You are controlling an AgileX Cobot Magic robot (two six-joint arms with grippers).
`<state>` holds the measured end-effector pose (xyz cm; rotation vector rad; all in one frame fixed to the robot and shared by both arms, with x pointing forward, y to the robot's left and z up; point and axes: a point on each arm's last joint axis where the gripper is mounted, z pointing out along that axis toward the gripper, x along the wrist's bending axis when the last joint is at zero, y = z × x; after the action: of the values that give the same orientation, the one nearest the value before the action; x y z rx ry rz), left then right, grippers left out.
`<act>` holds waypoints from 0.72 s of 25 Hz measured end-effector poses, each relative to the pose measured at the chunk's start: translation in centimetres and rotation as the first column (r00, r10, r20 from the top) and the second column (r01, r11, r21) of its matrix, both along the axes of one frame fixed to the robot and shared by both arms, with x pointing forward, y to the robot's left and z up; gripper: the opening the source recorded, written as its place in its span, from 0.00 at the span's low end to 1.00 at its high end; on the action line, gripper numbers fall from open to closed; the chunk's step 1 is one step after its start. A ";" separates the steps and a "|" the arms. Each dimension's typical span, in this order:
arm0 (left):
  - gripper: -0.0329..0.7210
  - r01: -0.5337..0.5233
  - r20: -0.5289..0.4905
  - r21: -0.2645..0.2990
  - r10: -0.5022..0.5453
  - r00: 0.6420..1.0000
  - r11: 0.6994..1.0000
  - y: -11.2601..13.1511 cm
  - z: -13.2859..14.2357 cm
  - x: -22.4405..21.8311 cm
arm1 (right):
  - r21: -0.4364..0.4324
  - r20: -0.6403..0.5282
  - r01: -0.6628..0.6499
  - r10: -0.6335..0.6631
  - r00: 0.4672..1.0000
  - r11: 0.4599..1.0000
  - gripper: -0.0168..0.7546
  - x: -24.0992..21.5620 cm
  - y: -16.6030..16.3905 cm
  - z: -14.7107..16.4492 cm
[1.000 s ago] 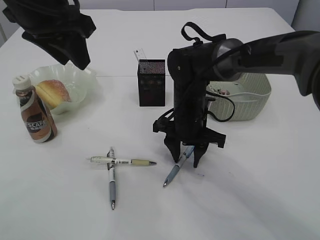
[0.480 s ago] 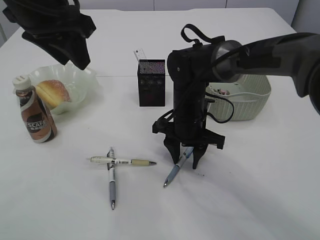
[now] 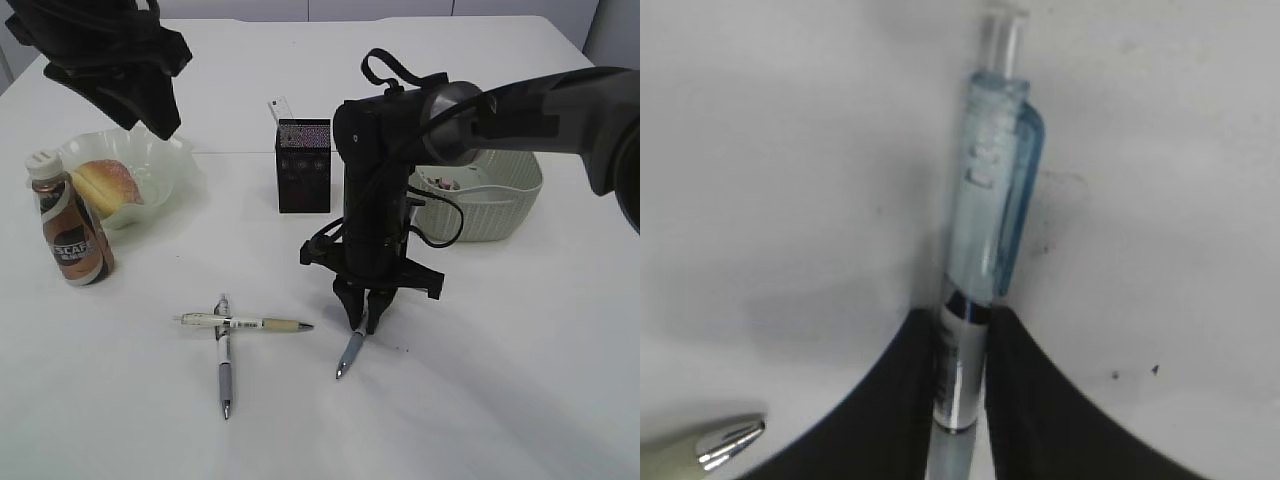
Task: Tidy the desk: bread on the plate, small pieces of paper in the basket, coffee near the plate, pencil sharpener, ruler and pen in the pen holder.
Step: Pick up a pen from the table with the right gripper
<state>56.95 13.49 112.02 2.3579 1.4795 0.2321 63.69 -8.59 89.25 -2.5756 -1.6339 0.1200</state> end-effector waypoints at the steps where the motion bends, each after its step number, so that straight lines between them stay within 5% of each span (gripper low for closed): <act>1: 0.45 0.000 0.000 0.000 0.000 1.000 1.000 0.0 0.0 0.0 | 0.000 0.000 -0.002 0.002 1.000 1.000 0.18 0.0 0.0 0.0; 18: 0.45 0.000 0.000 0.000 0.000 1.000 1.000 0.0 0.0 0.0 | 0.039 0.029 -0.346 0.345 0.938 0.937 0.10 0.5 0.3 0.2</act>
<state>56.95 13.49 112.02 2.3579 1.4795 0.2321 64.17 -8.34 89.46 -2.2392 -2.0580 0.0783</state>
